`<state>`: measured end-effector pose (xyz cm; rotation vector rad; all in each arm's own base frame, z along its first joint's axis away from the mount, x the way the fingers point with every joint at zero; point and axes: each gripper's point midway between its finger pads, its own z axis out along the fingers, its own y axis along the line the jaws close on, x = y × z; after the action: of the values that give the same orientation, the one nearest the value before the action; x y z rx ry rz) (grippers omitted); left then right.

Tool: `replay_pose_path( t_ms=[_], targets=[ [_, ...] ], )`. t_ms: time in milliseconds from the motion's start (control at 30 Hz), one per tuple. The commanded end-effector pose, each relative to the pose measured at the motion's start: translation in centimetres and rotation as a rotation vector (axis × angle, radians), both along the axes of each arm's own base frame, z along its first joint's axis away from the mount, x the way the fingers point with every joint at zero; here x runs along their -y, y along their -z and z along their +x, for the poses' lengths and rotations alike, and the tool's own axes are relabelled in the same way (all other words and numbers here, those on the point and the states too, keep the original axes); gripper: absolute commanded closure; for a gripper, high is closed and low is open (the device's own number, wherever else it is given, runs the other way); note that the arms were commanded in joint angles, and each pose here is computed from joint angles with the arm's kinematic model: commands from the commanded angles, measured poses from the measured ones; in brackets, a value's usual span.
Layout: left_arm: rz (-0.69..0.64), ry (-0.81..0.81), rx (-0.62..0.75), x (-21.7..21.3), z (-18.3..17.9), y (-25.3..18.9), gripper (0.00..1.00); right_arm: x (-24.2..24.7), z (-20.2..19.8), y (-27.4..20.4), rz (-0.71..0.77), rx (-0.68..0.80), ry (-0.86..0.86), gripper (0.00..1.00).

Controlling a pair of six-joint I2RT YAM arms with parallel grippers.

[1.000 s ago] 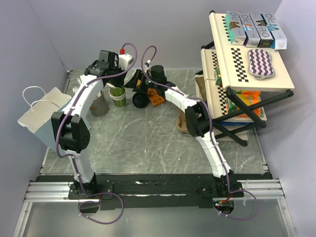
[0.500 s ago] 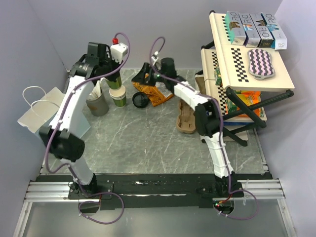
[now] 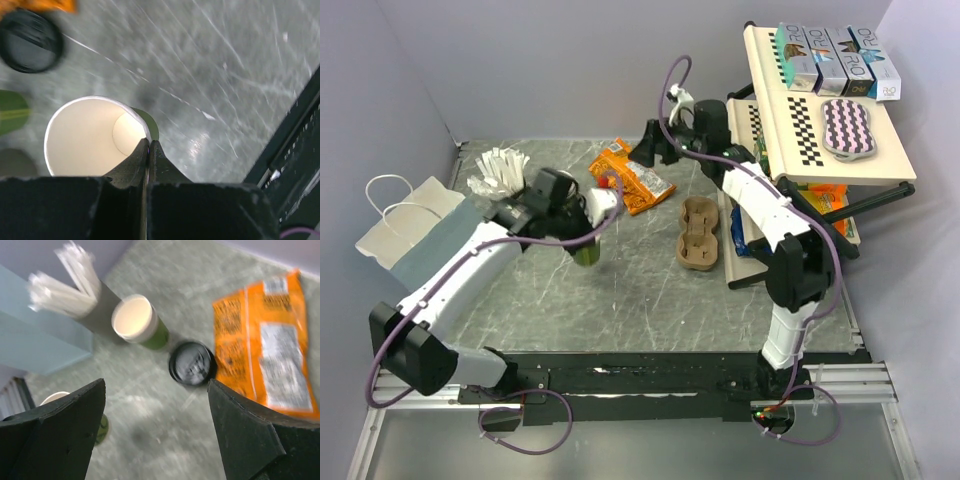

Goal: Pack the takeout coffee

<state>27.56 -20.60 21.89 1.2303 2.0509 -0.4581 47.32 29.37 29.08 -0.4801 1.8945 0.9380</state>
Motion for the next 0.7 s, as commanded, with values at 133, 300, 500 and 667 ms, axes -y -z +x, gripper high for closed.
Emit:
replay_pose_path(
  t_ms=[133, 300, 500, 667],
  targets=[
    [0.006, 0.116, 0.125, 3.5, 0.2, 2.9, 0.99, 4.4, -2.1, 2.6, -0.135, 0.011, 0.068, 0.11],
    [-0.032, 0.111, 0.115, 4.7, 0.1, 4.7, 0.99, 4.9, -3.1, 3.1, -0.146, 0.003, 0.066, 0.10],
    [-0.038, 0.120, 0.093, 5.3, -0.2, 6.4, 0.99, 5.2, -3.5, 3.1, -0.158, 0.008, 0.069, 0.10],
    [-0.052, 0.105, 0.074, 5.5, -0.3, 7.4, 0.98, 5.3, -3.8, 3.3, -0.162, 0.005, 0.066, 0.10]
  ],
)
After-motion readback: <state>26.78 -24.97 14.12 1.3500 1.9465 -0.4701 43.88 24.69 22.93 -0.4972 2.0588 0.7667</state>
